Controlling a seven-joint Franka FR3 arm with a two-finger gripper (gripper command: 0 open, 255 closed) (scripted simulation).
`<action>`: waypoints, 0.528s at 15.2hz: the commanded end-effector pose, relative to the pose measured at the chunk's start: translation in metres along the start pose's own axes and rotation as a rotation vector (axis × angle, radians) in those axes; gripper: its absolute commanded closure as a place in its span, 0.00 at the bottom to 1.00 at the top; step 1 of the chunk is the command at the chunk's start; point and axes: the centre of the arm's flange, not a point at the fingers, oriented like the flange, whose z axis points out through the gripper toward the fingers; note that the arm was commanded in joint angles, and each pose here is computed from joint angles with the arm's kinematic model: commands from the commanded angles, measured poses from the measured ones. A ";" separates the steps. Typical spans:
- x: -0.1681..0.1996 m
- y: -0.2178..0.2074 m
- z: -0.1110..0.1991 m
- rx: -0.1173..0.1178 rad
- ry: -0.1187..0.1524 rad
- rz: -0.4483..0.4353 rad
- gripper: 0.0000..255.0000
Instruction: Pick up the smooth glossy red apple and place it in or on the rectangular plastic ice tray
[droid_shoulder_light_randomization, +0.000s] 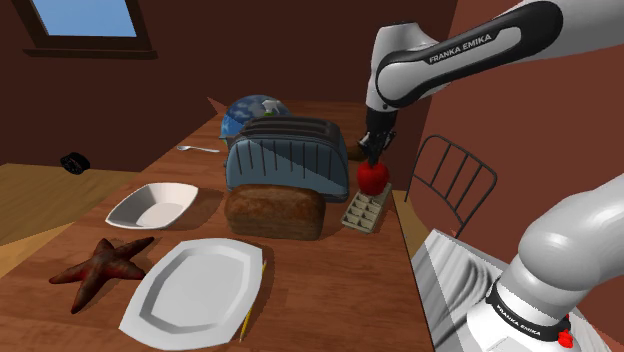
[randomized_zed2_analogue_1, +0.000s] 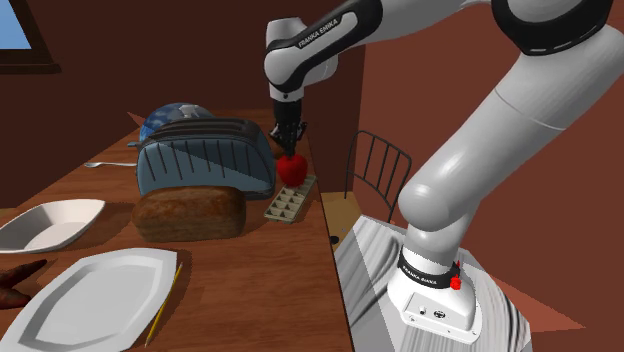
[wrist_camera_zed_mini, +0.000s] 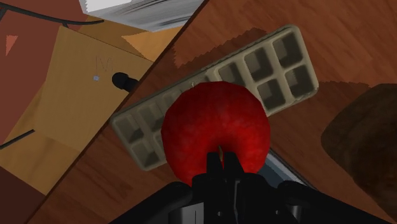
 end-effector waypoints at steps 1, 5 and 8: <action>-0.001 0.000 0.011 0.000 0.001 0.000 1.00; -0.002 -0.001 0.027 0.000 0.001 0.000 1.00; -0.002 -0.001 0.027 0.000 0.001 0.000 1.00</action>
